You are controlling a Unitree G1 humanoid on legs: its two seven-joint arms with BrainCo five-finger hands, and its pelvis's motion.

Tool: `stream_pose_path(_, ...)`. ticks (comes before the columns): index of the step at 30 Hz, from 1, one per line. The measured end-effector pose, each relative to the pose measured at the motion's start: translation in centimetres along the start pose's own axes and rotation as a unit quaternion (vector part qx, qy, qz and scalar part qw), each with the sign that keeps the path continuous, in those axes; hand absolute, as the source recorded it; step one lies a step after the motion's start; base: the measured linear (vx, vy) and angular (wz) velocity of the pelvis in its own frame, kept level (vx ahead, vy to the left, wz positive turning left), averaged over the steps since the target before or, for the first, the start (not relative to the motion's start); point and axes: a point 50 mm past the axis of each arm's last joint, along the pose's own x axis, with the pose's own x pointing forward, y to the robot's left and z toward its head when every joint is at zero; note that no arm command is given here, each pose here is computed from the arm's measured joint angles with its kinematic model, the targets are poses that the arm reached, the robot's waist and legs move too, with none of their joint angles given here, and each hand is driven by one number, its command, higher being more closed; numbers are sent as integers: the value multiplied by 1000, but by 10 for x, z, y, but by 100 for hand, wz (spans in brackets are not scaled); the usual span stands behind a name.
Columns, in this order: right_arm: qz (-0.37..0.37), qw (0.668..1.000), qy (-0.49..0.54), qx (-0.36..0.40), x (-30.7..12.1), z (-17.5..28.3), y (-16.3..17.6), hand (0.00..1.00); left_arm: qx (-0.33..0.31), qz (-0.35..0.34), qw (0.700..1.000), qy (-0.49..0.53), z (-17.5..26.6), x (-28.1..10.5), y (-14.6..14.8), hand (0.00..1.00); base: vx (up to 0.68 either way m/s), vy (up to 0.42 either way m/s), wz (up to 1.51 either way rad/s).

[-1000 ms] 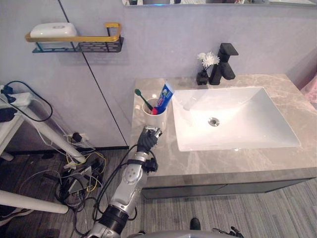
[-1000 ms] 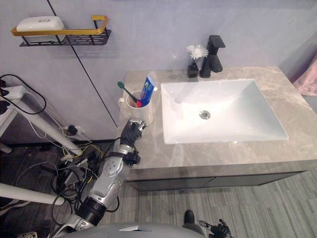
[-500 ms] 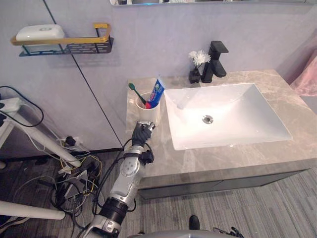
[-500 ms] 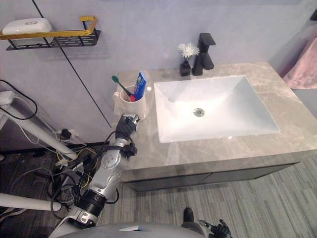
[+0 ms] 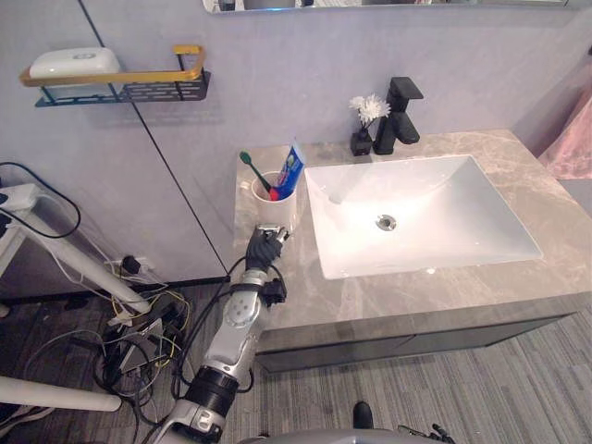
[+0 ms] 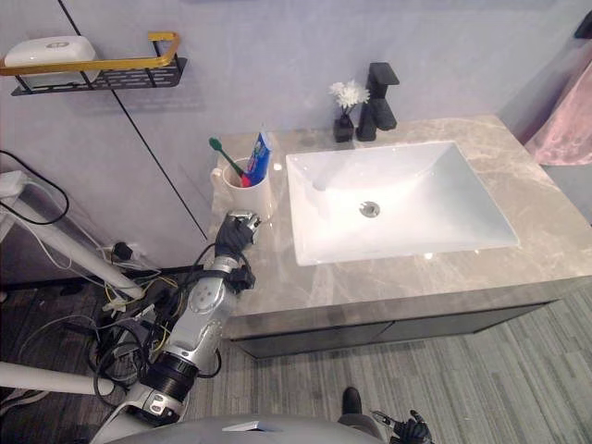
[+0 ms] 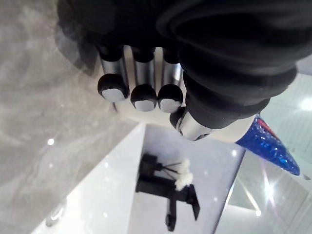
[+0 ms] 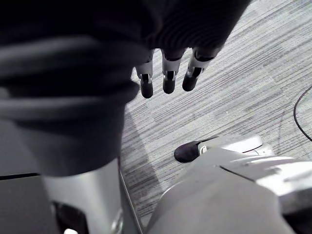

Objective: Organize washtable

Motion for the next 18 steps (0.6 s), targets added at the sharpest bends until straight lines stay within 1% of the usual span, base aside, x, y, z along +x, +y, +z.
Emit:
stream_pose_path(4, 0, 1000, 2, -1, 0, -1, -1, 0, -24, -21, 999, -19, 9, -15, -5, 100, -4, -1, 3)
stream_pose_path(10, -1, 1000, 8, -4, -2, -7, -3, 0, -42, -37, 998, -42, 21, -34, -8, 100, -28, -4, 8)
stream_pose_path(15, -2, 1000, 11, 2, -2, -8, -6, 0, -63, -43, 996, -53, 27, -46, -7, 100, -6, -1, 1)
stream_pose_path(18, 1, 1000, 11, 1, -2, -8, -8, 0, -76, -58, 993, -67, 35, -51, -11, 100, 0, 0, 0)
